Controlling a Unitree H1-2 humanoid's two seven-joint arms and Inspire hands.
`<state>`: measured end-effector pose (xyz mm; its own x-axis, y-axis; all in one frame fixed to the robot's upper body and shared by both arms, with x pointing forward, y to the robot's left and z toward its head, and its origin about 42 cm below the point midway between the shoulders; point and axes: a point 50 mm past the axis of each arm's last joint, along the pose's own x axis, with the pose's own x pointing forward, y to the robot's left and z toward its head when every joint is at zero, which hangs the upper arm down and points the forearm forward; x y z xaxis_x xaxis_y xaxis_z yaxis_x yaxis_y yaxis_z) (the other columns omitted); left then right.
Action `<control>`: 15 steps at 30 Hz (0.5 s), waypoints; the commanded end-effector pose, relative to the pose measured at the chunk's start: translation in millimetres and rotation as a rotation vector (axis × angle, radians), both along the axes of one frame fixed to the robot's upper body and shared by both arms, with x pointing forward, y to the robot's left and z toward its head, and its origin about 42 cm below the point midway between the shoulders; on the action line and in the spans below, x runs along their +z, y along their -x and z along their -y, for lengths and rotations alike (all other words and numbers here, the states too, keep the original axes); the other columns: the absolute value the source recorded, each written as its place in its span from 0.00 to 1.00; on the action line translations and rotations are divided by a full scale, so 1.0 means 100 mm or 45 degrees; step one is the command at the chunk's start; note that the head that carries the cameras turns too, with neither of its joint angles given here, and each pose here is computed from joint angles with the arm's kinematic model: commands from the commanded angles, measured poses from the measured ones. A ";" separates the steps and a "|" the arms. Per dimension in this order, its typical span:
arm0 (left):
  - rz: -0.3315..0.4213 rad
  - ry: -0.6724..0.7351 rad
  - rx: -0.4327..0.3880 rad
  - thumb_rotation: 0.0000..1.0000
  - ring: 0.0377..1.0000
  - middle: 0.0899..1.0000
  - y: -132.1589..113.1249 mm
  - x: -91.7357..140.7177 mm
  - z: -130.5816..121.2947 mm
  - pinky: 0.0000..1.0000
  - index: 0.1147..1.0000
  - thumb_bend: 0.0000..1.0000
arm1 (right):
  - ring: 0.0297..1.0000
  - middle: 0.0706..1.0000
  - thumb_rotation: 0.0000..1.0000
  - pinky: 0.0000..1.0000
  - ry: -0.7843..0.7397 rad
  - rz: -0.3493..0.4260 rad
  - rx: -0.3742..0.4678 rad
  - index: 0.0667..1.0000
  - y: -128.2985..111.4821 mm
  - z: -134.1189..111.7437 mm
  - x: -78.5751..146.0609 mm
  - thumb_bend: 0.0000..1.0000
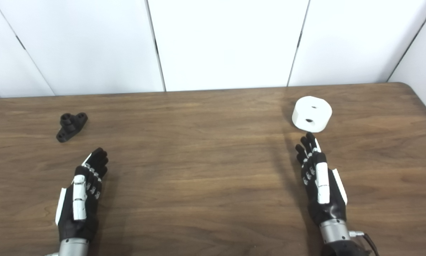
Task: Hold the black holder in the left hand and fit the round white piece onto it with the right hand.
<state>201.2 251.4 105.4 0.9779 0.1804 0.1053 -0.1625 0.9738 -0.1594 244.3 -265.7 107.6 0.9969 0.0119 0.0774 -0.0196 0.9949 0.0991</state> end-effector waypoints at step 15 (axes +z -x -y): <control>-0.144 0.073 0.048 0.88 0.94 0.92 0.45 -0.30 0.27 0.95 0.88 0.47 | 1.00 1.00 1.00 1.00 -0.043 -0.171 -0.012 1.00 0.24 0.09 -0.47 0.48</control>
<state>201.5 248.1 106.0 0.9778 0.1720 0.1196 -0.1525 0.9758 -0.1567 244.5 -268.4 108.0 0.9962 0.0156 0.0862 -0.0245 0.9943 0.1034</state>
